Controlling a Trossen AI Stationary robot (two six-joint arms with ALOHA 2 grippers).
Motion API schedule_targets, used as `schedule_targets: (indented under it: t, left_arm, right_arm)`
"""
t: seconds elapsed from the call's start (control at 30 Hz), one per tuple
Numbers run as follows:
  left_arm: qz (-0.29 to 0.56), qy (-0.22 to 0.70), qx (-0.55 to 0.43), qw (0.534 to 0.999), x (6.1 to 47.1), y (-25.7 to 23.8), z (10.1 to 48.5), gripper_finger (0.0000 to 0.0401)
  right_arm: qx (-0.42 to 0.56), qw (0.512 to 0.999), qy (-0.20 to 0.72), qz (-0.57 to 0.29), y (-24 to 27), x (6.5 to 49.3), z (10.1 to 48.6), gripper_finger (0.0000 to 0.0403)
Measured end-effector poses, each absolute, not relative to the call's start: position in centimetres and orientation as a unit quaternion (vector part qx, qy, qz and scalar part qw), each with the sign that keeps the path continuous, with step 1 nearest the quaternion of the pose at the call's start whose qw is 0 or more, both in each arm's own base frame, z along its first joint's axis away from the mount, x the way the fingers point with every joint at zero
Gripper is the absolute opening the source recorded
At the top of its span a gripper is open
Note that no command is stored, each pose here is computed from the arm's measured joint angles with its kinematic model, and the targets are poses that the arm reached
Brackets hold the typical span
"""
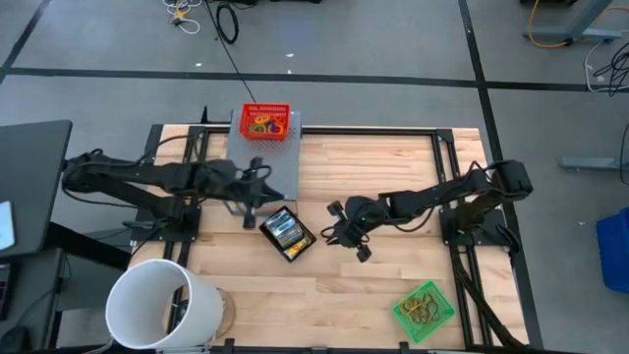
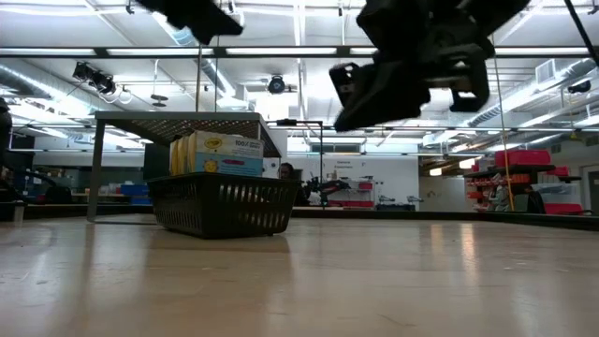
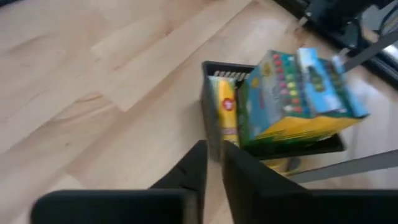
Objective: Pick & Place Office Desk Supplies
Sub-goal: Put the black basket with the crayon boxes on the shelf
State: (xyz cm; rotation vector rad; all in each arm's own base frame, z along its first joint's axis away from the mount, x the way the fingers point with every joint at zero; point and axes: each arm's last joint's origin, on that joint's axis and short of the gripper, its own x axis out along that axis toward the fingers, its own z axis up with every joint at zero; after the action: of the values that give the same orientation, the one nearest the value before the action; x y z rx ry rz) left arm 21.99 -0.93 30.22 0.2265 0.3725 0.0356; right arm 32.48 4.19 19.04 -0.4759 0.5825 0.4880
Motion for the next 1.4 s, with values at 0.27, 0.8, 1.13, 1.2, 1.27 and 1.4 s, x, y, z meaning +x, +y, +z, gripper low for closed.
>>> schedule_targets:
  t: [0.27,0.8,1.13,1.2,1.27,1.4]
  left_arm:
    - [0.028,0.147,0.103,0.983,19.3,-0.7,25.9,0.0037]
    - [0.052,0.150,0.111,0.981,19.2,-0.4,25.1,0.0083]
    - [0.048,0.134,0.106,0.984,19.3,-0.5,25.3,0.0083]
    - [0.048,0.134,0.107,0.984,19.3,-0.5,25.4,0.0083]
    - [0.047,0.131,0.106,0.985,19.3,-0.5,25.4,0.0083]
    - [0.037,0.131,0.102,0.985,19.3,-0.6,25.4,0.0083]
  right_arm:
    - [-0.264,0.896,0.283,0.217,4.2,33.9,20.9,0.0132]
    - [-0.338,0.834,0.360,0.245,7.4,38.8,16.5,0.0165]
    - [-0.382,0.825,0.388,0.152,7.0,39.3,15.7,0.0155]
    - [-0.385,0.819,0.404,0.134,6.9,39.1,15.6,0.0150]
    - [-0.391,0.810,0.419,0.124,6.8,38.9,15.4,0.0143]
    - [-0.384,0.799,0.452,0.098,6.5,38.4,15.1,0.0125]
